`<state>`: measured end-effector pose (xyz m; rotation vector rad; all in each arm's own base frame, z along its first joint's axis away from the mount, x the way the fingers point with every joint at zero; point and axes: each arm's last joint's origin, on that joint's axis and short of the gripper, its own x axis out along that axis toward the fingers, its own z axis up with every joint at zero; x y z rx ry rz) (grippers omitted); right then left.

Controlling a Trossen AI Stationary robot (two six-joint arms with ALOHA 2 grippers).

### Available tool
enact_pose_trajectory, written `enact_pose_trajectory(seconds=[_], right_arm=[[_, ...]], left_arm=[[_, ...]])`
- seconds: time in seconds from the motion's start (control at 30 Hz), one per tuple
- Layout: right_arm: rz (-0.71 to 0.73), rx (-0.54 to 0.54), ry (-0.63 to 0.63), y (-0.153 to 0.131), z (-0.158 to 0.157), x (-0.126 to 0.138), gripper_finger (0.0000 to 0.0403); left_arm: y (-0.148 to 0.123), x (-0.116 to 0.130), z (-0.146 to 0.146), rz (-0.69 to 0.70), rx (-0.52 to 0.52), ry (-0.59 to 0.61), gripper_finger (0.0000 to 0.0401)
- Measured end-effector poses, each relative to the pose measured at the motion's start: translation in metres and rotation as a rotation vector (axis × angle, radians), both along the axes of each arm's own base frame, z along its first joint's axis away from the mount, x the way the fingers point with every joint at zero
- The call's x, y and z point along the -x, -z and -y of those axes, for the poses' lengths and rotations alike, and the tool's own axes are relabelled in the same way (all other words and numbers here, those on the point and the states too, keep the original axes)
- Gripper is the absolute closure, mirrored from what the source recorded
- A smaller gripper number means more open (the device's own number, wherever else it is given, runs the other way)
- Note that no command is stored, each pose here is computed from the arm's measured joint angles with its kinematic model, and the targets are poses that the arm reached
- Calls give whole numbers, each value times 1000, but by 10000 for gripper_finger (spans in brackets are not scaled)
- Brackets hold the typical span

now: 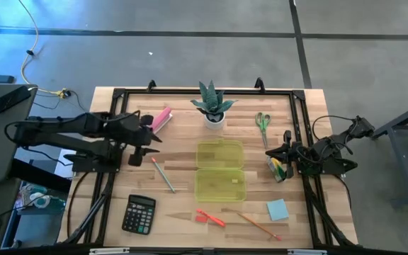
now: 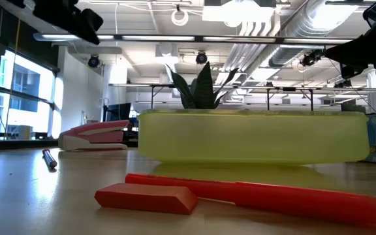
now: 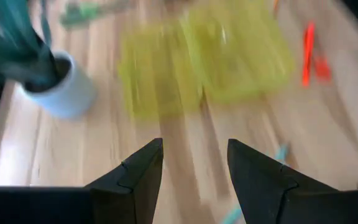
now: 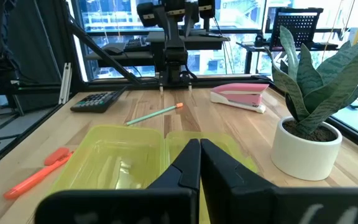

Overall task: Pack school essentials
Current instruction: Put the blue pencil into the supply box

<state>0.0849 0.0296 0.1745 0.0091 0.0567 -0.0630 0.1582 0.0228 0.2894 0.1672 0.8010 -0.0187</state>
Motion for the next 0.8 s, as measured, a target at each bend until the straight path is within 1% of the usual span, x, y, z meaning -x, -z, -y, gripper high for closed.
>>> enact_pose_trajectory(seconds=[0.2,0.3,0.53,0.7,0.8], right_arm=[[-1,0,0,0,0,0,403],[0,0,-1,0,0,0,403],[-1,0,-1,0,0,0,403],[0,0,0,0,0,0,403],[-1,0,0,0,0,0,403]], left_arm=[[17,5,2,-233,-14,63,233],[26,3,5,-326,-39,82,233],[42,-12,15,-451,-50,146,234],[56,-24,19,-548,-107,162,234],[65,-32,22,-597,-117,195,234]])
